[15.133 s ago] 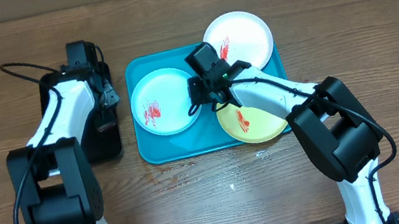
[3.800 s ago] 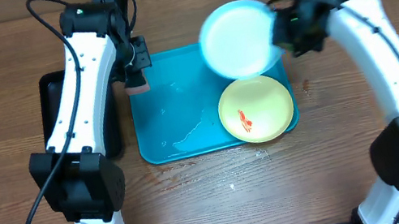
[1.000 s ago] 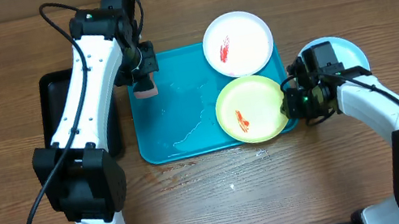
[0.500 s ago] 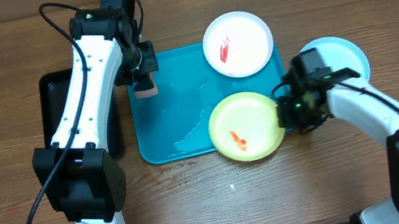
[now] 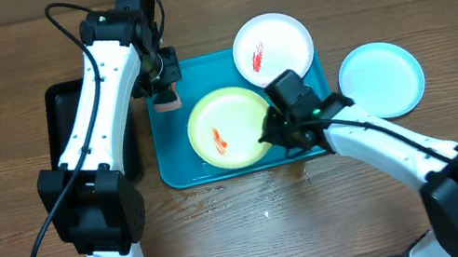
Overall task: Clean dirty plates on tray and stack at the side
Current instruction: 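Grasp yellow plate rim with right gripper and slide it left, then scrub yellow plate with sponge in left gripper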
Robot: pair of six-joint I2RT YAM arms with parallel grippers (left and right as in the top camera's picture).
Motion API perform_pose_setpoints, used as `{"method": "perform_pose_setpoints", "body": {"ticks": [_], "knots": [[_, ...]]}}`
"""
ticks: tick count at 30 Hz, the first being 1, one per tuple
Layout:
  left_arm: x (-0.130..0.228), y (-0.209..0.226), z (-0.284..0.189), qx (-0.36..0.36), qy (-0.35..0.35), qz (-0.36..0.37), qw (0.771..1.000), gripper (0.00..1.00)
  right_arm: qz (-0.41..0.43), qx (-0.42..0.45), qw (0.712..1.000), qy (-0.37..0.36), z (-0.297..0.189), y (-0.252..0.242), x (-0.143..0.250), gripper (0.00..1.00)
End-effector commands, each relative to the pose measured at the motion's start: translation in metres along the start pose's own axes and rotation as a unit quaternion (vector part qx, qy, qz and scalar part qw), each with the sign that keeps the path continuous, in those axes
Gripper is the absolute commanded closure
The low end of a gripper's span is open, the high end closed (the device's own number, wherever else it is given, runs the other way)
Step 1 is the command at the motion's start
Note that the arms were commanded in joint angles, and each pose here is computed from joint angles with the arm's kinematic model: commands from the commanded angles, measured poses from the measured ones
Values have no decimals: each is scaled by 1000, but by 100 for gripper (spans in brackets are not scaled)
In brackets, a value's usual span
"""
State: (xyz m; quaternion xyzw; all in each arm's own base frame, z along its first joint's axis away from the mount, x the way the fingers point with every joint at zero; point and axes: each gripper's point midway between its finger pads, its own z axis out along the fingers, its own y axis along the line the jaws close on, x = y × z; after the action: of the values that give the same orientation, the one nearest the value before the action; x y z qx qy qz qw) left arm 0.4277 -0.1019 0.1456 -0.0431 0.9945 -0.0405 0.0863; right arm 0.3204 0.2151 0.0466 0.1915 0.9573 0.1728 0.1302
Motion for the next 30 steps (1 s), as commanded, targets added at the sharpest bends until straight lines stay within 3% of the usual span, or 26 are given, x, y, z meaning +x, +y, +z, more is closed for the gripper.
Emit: {"method": "perform_pose_setpoints", "body": {"ticks": [1,11,14,22,30], "knots": [[2,-3,-2,5,0,11,1000,96,46,4,999,-17,18,10,1,96],[2,-3,-2,5,0,11,1000,96,13,-15,999,-33,32,30,11,96],[2,-3,-2,7,1,9,1000,96,-8,-18,999,-33,30,32,7,86],[11,-1,10,5,19,5,1000,96,-110,-54,992,-28,21,52,-17,73],[24,-2,30,11,42,-9,999,96,-111,-11,994,10,54,35,-16,72]]}}
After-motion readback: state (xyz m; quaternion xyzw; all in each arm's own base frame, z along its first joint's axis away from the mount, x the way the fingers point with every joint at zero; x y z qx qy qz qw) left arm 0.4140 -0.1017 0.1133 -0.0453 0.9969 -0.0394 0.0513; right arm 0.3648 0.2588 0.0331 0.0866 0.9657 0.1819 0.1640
